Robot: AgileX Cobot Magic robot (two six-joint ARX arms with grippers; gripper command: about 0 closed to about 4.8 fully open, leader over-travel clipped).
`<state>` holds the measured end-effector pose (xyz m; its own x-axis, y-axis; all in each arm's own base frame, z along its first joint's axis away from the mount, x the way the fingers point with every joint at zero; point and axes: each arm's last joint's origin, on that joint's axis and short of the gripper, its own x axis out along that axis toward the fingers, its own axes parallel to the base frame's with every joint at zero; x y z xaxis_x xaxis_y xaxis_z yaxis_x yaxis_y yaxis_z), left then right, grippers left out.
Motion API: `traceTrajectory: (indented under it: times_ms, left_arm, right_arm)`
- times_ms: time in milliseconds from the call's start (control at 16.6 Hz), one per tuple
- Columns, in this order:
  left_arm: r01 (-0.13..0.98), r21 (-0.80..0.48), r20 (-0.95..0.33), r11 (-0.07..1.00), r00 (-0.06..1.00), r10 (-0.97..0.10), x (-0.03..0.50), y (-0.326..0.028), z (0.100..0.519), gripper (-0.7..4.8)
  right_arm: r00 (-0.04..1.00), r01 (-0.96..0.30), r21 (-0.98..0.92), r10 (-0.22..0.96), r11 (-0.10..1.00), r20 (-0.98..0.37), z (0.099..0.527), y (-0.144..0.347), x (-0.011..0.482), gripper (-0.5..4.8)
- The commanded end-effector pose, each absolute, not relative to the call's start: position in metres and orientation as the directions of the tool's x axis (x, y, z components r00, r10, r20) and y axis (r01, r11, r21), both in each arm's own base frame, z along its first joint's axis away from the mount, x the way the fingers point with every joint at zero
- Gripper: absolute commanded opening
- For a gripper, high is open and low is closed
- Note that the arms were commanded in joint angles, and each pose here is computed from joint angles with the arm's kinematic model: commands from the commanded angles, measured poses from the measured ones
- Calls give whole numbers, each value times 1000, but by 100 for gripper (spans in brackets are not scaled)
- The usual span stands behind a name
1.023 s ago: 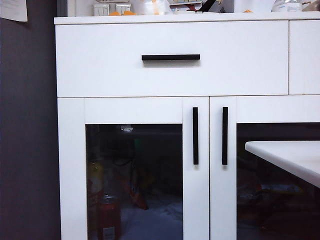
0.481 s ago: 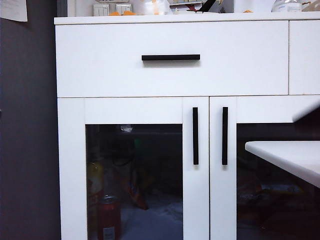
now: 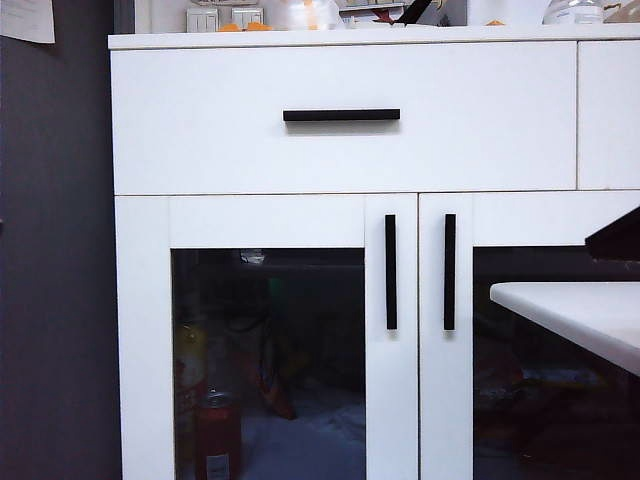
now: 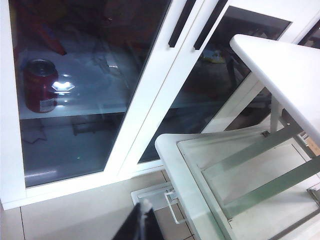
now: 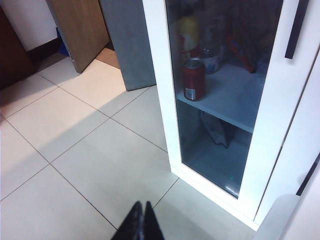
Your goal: Open the left door of the white cabinet, pick up a can of beverage from the table on the right, place it inside the cabinet, and finally close the cabinet door.
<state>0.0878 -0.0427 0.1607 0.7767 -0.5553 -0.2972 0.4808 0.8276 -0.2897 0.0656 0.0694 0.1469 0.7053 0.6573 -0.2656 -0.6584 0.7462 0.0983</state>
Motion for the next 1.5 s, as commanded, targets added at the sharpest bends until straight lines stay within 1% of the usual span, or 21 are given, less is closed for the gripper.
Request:
traceTrajectory:
  times_ms: [60,120,301,421,542,602,662,722,903,1204,1384,1444,1504]
  left_arm:
    - [484,-284,-205,828,813,-545,83,-36,166,-6]
    - [453,-277,-167,848,846,-506,83,-31,170,-6]
    - [339,-277,-162,899,906,-392,87,-20,170,-6]
    - [231,-279,-173,932,943,-285,90,-10,165,-6]
    - [156,-282,-186,946,959,-214,93,-3,155,-6]
    - [123,-282,-187,952,966,-180,94,0,151,-6]
    - [106,-271,-138,957,979,-148,95,3,153,-6]
    - [105,-268,-122,958,982,-142,96,4,153,-6]
    - [104,-269,-127,957,982,-142,96,4,152,-6]
    - [105,-269,-126,957,982,-143,96,4,152,-6]
    - [110,-258,-112,960,983,-142,96,4,154,-6]
    - [87,-241,-103,967,988,-114,96,5,155,-6]
    - [14,-226,-99,974,994,-38,96,7,156,-5]
  right_arm:
    - [725,-651,107,657,752,-206,151,67,66,-1]
    - [746,-628,111,636,771,-196,151,65,68,-1]
    - [830,-506,110,518,856,-209,150,54,77,-1]
    - [909,-344,110,360,932,-209,150,39,86,-1]
    - [947,-224,110,243,968,-209,150,28,90,-1]
    - [961,-163,110,183,981,-209,150,22,91,-1]
    - [973,-83,109,104,991,-208,150,15,93,-1]
    - [978,-27,109,49,994,-204,150,10,94,-1]
    - [986,-9,113,28,994,-165,148,8,96,-1]
    - [986,37,112,-18,993,-166,148,3,96,-1]
    - [986,37,113,-18,993,-166,148,3,96,-1]
    - [987,36,113,-18,993,-163,149,3,96,-1]
    - [988,34,114,-16,993,-156,149,4,96,-1]
